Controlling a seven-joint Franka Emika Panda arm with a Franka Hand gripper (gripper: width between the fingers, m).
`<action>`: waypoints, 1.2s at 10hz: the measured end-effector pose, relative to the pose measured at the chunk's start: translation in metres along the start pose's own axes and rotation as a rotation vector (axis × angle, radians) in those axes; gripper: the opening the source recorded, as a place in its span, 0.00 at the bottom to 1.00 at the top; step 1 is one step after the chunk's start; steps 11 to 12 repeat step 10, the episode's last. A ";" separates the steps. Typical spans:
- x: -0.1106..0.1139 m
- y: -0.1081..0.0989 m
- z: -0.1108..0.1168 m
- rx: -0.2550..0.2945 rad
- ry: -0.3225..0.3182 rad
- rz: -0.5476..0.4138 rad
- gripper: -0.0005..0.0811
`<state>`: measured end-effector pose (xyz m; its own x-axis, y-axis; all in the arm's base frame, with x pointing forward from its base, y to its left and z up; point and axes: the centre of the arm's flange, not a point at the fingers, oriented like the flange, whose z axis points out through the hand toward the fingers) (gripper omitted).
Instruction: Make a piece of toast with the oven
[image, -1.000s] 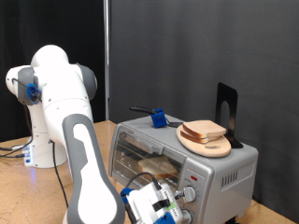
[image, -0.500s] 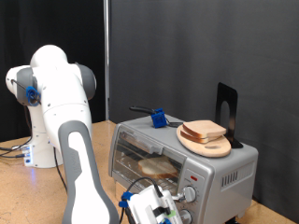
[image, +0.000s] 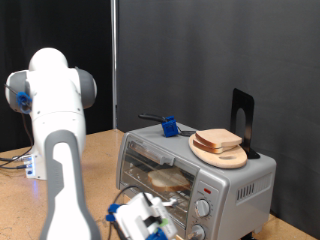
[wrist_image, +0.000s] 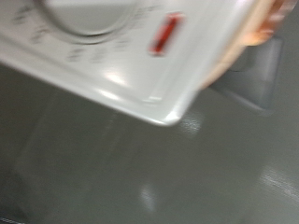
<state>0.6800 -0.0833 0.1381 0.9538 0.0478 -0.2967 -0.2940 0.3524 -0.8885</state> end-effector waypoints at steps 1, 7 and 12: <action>-0.007 -0.008 -0.015 0.019 -0.005 0.009 0.84; -0.027 -0.031 -0.067 0.040 0.005 0.069 0.84; -0.026 -0.027 -0.065 0.044 0.002 0.067 0.84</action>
